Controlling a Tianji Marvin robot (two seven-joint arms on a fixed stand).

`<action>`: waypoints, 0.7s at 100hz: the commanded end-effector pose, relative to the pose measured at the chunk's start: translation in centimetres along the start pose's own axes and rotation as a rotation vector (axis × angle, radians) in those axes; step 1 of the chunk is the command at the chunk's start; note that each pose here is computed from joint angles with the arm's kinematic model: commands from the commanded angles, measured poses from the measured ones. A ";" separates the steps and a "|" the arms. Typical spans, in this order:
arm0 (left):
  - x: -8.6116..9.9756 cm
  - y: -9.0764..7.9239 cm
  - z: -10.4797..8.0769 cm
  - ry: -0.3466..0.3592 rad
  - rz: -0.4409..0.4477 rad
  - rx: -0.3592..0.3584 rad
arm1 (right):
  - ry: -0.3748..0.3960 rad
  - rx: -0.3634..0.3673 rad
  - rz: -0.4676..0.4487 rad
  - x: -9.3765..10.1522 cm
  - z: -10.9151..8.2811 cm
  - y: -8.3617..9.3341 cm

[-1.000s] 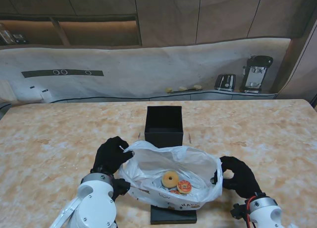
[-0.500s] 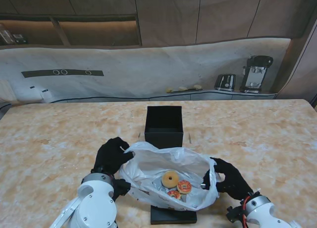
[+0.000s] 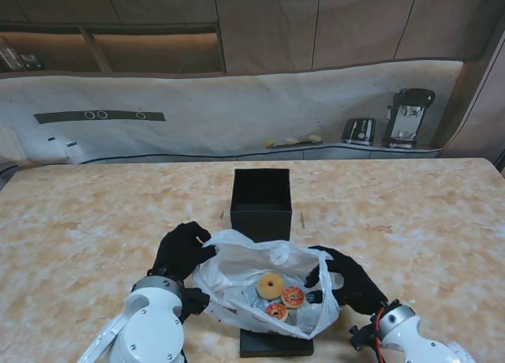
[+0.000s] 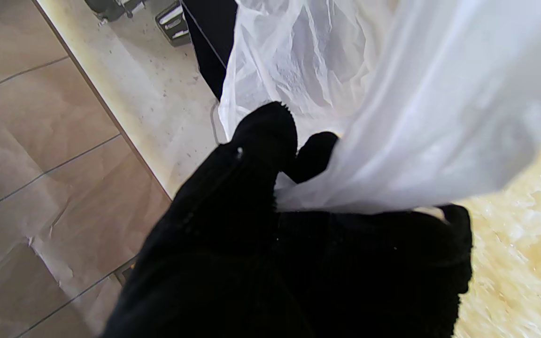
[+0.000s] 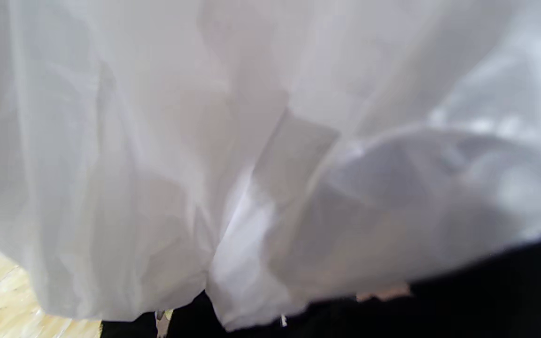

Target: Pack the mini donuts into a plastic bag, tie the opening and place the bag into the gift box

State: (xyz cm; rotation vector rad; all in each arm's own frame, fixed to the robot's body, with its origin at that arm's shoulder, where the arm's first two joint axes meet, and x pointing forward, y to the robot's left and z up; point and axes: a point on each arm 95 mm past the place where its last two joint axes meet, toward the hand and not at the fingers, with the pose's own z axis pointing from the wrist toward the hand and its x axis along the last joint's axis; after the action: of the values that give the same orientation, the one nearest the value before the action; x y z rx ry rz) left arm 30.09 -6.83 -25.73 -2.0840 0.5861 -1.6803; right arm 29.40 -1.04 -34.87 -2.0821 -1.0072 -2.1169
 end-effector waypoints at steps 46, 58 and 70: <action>0.3 -0.1 0.2 0.062 0.015 -0.150 | 0.086 -0.022 0.057 1.3 1.5 -1.9; 0.2 0.0 0.4 0.081 0.005 -0.186 | 0.097 -0.035 0.070 1.3 1.7 -2.1; 0.2 -0.1 0.5 0.103 0.000 -0.224 | 0.105 -0.046 0.085 1.4 1.9 -2.4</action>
State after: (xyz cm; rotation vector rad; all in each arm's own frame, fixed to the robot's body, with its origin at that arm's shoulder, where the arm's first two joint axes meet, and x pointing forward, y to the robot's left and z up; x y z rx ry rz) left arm 30.67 -6.81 -25.63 -2.1418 0.8149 -1.7931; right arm 30.23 1.63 -34.58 -1.9807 -0.8677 -2.2132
